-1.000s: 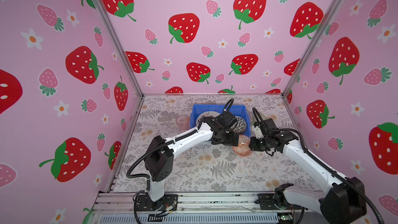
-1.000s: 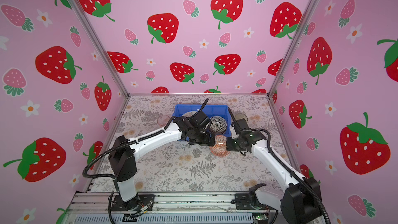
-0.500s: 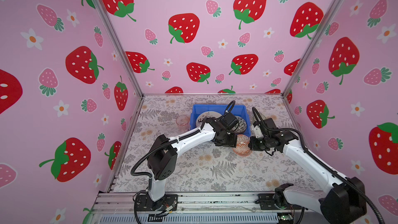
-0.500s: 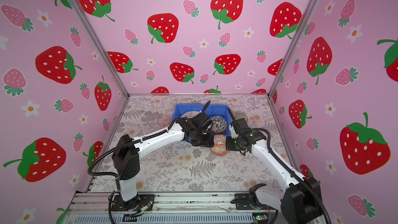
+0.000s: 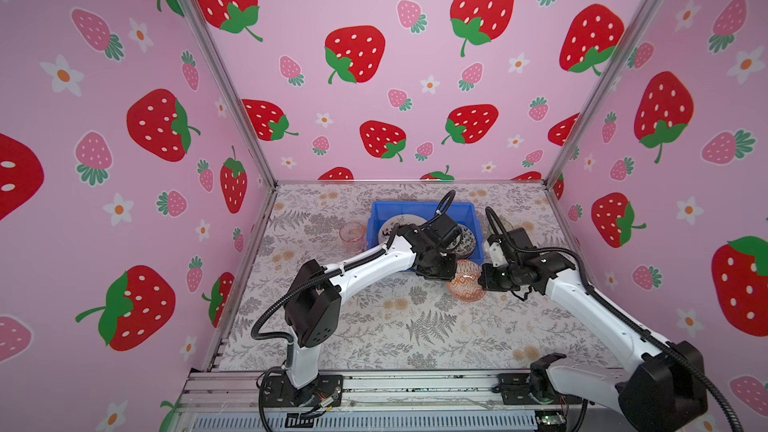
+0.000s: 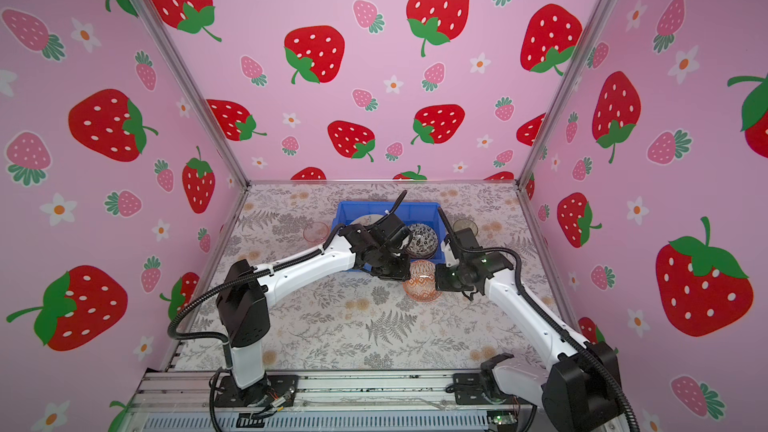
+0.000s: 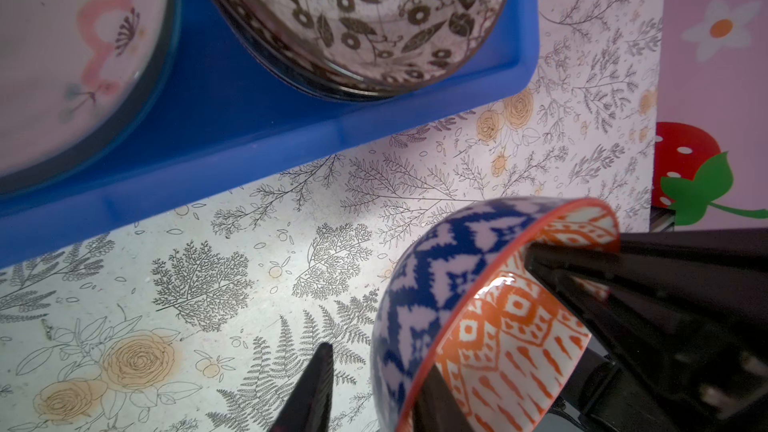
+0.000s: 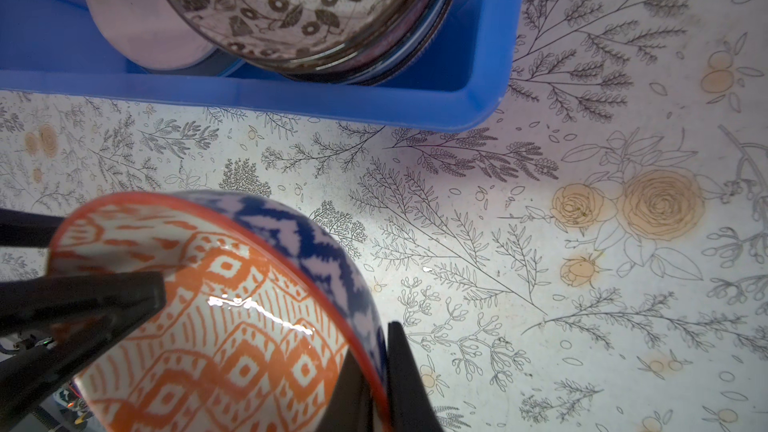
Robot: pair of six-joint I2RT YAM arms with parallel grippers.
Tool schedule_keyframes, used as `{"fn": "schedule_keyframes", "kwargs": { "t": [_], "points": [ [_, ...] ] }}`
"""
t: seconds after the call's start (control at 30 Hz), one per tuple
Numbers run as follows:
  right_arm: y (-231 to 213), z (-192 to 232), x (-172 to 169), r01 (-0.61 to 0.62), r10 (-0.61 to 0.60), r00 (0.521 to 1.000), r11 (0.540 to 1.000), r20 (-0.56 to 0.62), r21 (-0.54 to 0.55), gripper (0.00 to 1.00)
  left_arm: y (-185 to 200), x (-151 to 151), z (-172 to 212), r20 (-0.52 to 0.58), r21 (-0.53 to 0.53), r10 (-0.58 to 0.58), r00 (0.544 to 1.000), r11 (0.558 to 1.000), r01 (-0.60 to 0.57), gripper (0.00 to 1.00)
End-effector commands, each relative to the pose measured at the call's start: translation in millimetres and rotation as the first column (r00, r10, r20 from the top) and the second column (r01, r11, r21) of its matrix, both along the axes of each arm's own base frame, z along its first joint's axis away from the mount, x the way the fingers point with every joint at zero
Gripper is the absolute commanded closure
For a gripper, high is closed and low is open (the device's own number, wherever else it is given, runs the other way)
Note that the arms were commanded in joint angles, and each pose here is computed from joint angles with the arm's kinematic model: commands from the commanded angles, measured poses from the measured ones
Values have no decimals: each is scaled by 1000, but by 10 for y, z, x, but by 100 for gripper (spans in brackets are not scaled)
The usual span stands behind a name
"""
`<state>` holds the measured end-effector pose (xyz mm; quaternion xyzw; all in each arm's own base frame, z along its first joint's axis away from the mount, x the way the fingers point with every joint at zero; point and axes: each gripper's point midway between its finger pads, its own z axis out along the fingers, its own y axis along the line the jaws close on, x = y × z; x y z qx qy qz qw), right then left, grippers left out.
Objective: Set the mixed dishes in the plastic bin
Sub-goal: 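Move the left gripper to the bowl held by the right and grasp its rim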
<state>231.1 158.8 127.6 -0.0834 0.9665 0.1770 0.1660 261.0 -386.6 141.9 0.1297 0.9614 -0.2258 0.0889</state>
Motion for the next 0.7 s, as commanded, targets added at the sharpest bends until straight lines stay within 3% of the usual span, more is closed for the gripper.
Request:
{"fn": "schedule_keyframes", "kwargs": {
  "t": [0.0,0.3,0.67],
  "points": [
    [55,64,-4,-14,14,1000,999,13,32,95,-54,-8,2,-10,3,-6,1000,1000,6,67],
    [56,96,0,-12,11,1000,999,21,37,95,-91,-13,0,-17,-5,-17,1000,1000,17,68],
    [68,121,13,-12,11,1000,999,25,42,94,-64,-5,-13,-6,17,-24,1000,1000,24,83]
  ]
}}
